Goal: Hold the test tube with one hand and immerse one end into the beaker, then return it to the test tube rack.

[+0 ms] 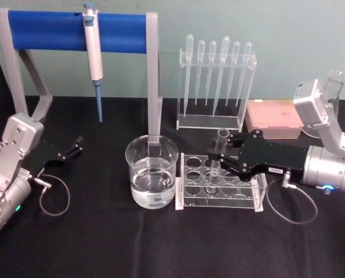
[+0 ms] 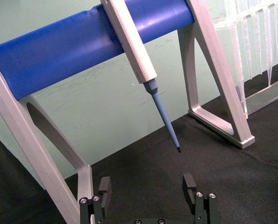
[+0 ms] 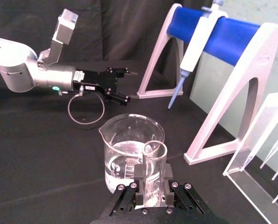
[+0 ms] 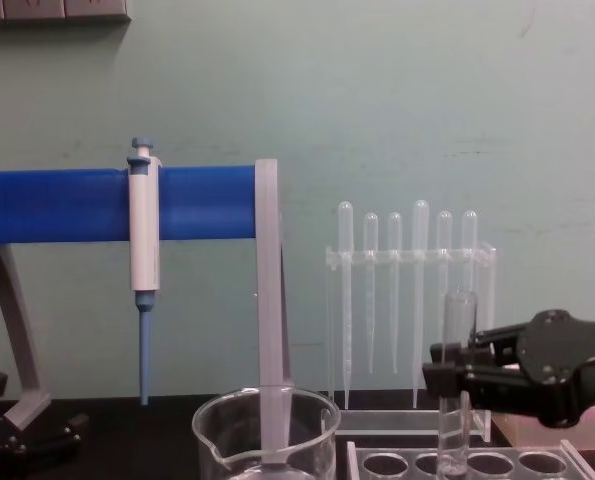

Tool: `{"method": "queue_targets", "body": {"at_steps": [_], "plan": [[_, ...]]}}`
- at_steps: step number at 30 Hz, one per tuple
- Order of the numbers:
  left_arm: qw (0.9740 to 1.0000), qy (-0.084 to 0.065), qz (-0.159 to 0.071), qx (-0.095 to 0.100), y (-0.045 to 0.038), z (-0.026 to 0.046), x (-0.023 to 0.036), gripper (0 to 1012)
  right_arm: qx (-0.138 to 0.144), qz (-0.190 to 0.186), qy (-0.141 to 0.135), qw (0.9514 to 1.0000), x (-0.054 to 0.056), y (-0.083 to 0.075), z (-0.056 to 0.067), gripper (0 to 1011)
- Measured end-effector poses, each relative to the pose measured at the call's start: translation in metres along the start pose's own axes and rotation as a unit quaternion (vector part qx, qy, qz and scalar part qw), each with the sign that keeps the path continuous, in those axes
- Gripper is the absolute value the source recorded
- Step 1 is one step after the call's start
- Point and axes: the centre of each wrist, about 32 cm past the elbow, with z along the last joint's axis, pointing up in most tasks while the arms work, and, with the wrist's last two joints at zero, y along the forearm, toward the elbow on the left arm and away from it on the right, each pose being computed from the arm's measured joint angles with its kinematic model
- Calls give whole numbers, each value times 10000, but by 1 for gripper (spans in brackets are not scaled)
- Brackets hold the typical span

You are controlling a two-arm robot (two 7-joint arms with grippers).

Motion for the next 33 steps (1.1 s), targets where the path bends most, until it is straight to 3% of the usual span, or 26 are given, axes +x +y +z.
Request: {"method": "queue_targets", "body": {"at_steps": [5, 17, 27, 33], "plan": [[10000, 0, 0, 0, 0, 0, 0, 1000, -60, -11, 114, 9999, -4, 23, -60, 238], [10000, 0, 0, 0, 0, 0, 0, 1000, -52, -5, 100, 9999, -5, 20, -49, 243], [10000, 0, 0, 0, 0, 0, 0, 1000, -37, -5, 82, 10000, -6, 18, -38, 564], [10000, 0, 0, 0, 0, 0, 0, 1000, 184, -46, -136, 9997, -47, -11, 83, 741]]}}
